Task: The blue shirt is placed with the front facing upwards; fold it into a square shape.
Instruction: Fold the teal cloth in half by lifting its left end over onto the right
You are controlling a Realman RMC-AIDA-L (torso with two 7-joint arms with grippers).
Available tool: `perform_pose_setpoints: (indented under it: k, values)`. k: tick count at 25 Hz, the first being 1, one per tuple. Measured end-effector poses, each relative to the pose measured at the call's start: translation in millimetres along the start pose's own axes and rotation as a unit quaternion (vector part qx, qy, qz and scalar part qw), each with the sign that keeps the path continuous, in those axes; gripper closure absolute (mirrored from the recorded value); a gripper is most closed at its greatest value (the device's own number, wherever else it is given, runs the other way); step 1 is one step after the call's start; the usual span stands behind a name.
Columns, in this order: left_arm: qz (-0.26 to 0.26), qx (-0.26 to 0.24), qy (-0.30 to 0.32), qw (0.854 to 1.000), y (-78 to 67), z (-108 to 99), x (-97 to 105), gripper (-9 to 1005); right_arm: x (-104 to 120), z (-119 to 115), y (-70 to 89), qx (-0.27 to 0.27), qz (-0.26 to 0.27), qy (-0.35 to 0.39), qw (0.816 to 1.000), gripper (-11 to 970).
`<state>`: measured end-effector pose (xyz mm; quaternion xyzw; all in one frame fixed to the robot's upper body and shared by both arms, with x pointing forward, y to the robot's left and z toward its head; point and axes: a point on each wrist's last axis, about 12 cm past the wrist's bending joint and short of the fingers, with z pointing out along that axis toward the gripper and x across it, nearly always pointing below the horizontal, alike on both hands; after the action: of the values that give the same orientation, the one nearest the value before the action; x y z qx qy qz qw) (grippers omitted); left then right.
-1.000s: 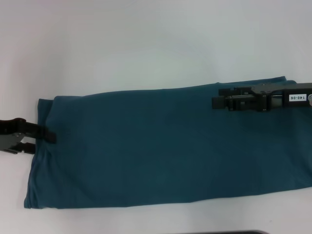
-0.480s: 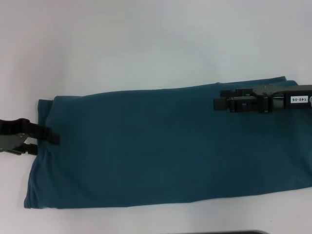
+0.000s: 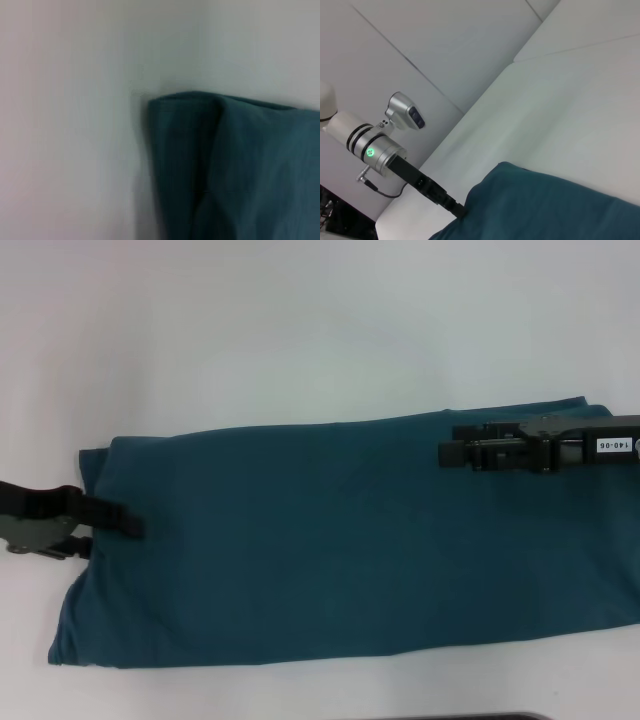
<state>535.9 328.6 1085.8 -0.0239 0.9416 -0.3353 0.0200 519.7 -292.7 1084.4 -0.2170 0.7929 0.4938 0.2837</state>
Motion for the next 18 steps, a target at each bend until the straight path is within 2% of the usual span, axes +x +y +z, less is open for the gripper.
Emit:
perform_pose_setpoints:
  k: [5,9,13,18]
  values:
    - [0.016,0.020,0.009,1.000,-10.8,7.8,-0.6,244,-0.9,0.0,0.1,-0.001,-0.001,0.000,1.000,178]
    - [0.024,0.056,0.004,0.998,-20.4,8.3,-1.8,244,-0.8,-0.2,0.1,0.000,-0.002,0.000,1.000,179]
    - [0.043,0.077,0.008,0.996,-25.6,6.8,-0.4,331,-0.2,-0.6,-0.1,0.000,-0.002,0.000,1.000,180]
    - [0.037,0.071,0.007,0.997,-22.9,6.6,0.0,430,-0.2,-0.7,-0.1,0.000,-0.003,0.000,1.000,180]
